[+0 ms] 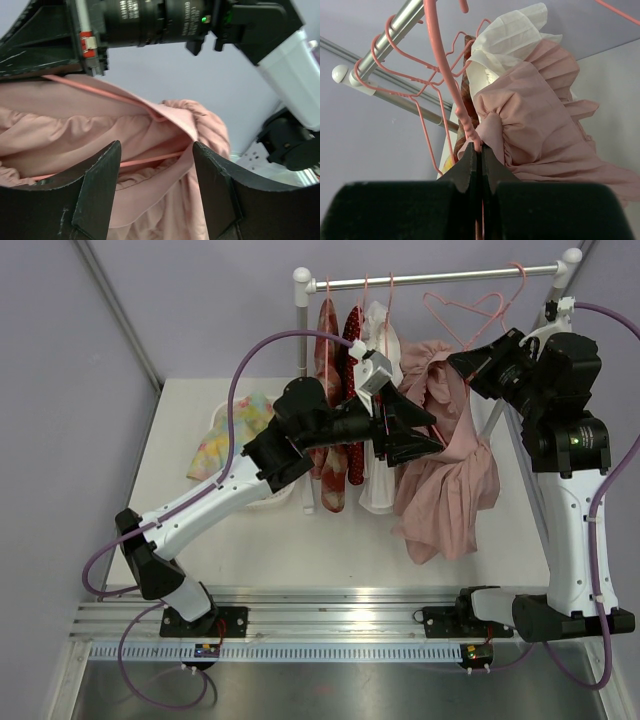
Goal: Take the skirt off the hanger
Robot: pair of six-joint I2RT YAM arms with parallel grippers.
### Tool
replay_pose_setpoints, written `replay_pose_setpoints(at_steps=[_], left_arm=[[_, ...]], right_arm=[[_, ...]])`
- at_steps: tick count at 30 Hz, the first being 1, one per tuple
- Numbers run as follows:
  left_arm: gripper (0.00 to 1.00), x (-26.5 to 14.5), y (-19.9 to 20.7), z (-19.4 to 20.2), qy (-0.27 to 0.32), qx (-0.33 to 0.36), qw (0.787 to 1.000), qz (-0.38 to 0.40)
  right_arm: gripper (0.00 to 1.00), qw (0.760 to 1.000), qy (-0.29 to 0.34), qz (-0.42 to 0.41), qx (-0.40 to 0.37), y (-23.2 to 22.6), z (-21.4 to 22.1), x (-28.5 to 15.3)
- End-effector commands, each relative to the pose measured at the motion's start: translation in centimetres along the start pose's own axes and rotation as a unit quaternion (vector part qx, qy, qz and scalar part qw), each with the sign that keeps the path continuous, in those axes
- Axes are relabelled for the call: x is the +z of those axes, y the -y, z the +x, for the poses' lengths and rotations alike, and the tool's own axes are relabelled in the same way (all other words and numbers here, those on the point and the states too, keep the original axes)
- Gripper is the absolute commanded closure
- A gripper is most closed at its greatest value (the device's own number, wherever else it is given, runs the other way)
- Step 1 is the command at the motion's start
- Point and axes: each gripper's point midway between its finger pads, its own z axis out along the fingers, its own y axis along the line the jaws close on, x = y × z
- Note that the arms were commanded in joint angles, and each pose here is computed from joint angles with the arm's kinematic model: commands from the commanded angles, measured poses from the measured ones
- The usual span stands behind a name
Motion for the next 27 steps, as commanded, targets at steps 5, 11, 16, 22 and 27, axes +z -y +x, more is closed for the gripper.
replay_pose_setpoints(at_steps=[5,11,16,22,27], left_arm=[[0.41,-0.5,4.5,-3.4,0.033,-0.004,0.995,0.095],[0.48,0.3,4.5,-1.2,0.015,-0.037,0.991,0.130],[0.53,1.8,4.1,0.2,0.004,-0.056,0.988,0.142],[0.68,2.9,3.6,1.2,-0.004,-0.062,0.988,0.138],[1.00,3.1,3.3,1.0,-0.003,-0.063,0.991,0.117]], right_arm=[[1.00,0.998,0.049,-0.044,-0.008,-2.5,-2.7,-0.3],[1.00,0.997,0.051,-0.049,-0.004,-2.7,-2.9,-0.2],[1.00,0.997,0.052,-0.052,-0.003,-2.8,-2.9,-0.2],[1.00,0.997,0.057,-0.050,-0.004,-2.9,-3.1,-0.4],[1.00,0.998,0.053,-0.046,-0.005,-2.5,-2.8,-0.1]])
